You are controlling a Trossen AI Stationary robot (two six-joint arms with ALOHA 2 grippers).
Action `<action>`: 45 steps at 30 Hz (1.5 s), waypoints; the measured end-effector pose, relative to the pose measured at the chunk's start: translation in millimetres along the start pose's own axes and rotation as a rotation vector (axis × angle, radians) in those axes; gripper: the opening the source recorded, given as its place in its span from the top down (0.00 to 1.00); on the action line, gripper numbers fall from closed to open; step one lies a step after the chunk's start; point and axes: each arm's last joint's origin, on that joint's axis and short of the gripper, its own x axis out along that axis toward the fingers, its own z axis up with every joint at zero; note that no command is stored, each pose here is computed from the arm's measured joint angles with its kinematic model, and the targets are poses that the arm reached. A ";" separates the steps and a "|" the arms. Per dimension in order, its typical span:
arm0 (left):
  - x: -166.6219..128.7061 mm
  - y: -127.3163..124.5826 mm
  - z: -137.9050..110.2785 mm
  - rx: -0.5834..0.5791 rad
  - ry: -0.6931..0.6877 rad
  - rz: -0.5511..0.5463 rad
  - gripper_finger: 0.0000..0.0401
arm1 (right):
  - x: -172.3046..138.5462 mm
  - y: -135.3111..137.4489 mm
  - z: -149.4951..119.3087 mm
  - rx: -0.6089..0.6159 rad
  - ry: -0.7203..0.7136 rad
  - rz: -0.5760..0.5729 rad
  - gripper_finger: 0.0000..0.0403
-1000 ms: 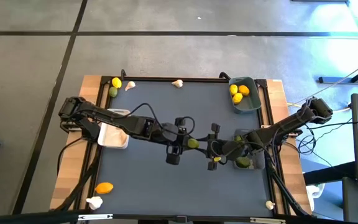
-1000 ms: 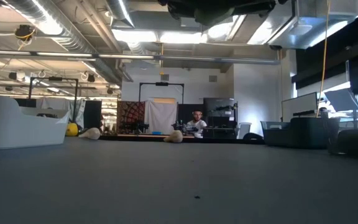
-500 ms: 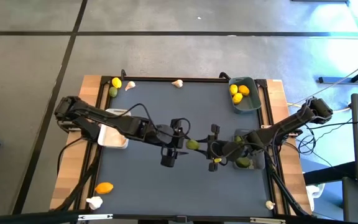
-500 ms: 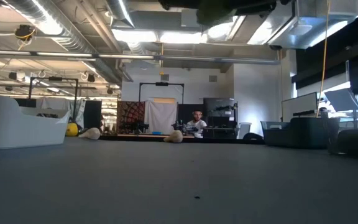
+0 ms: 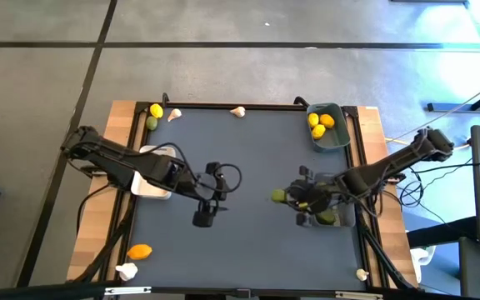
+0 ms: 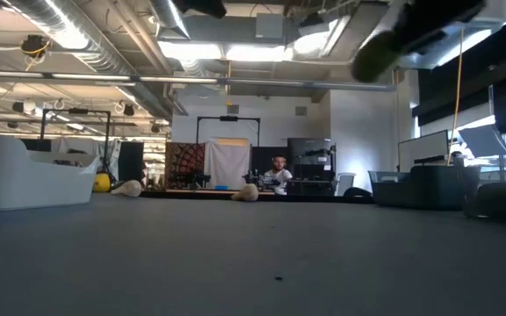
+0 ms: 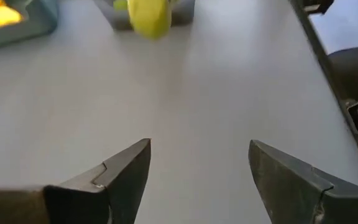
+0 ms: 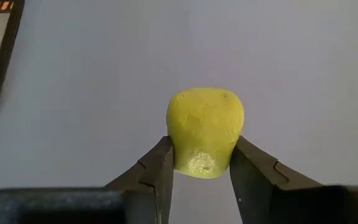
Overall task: Sort produce into baskets
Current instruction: Put the lime into the black bin
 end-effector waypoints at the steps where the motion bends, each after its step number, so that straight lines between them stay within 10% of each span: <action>1: 0.4 -0.7 -1.2 -0.004 0.009 -0.001 0.34 | -3.5 -1.6 -2.7 0.029 0.029 0.009 0.69; 21: 3.3 -1.9 -5.2 -0.036 0.024 0.000 0.34 | -59.6 -18.4 -68.5 0.454 0.510 -0.345 0.69; 45: 3.3 -2.1 -5.9 -0.044 0.032 0.001 0.34 | -22.1 -29.9 -126.0 0.496 0.610 -0.487 0.68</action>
